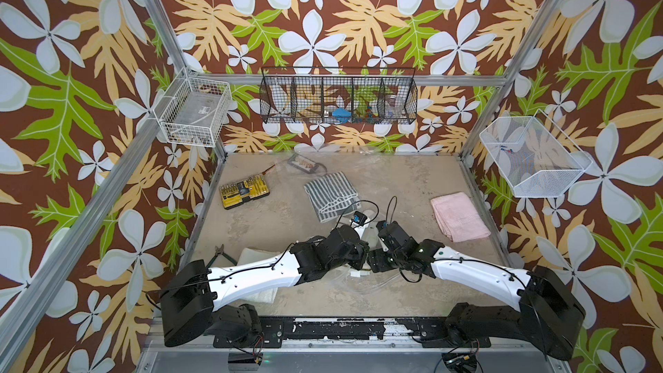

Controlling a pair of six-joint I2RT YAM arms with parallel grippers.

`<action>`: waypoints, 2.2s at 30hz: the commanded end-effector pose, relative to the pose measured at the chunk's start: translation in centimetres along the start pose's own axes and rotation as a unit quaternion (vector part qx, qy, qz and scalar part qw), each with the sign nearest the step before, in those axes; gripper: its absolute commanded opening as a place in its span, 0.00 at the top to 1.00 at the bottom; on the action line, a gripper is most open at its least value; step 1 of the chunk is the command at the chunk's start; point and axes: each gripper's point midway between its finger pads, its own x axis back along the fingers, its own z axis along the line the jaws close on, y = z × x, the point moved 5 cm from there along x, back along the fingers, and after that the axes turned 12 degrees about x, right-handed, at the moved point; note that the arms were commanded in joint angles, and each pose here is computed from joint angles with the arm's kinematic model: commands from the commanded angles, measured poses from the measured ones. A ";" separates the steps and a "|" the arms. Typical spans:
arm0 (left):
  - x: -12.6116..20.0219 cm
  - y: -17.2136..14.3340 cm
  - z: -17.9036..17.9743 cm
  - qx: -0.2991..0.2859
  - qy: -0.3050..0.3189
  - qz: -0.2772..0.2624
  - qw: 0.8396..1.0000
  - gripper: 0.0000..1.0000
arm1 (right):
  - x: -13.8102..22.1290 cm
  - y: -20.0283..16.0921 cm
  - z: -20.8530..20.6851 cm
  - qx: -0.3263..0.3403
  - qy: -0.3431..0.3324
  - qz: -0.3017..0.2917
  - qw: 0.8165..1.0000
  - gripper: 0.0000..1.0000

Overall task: Place the folded towel into the vacuum bag
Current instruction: Place the towel in the vacuum bag.

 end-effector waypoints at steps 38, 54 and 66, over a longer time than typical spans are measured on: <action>1.2 -0.2 -0.5 -0.027 -0.042 -0.006 0.999 1.00 | -4.6 0.4 3.6 -0.117 0.197 -0.013 0.973 0.96; 0.8 -0.8 -0.4 -0.023 -0.048 0.000 0.999 1.00 | -6.2 3.3 5.3 0.057 0.137 0.021 0.989 0.81; 2.3 -1.0 0.2 -0.009 -0.050 -0.011 0.999 1.00 | -1.4 3.0 2.8 -0.035 0.111 -0.075 0.990 0.38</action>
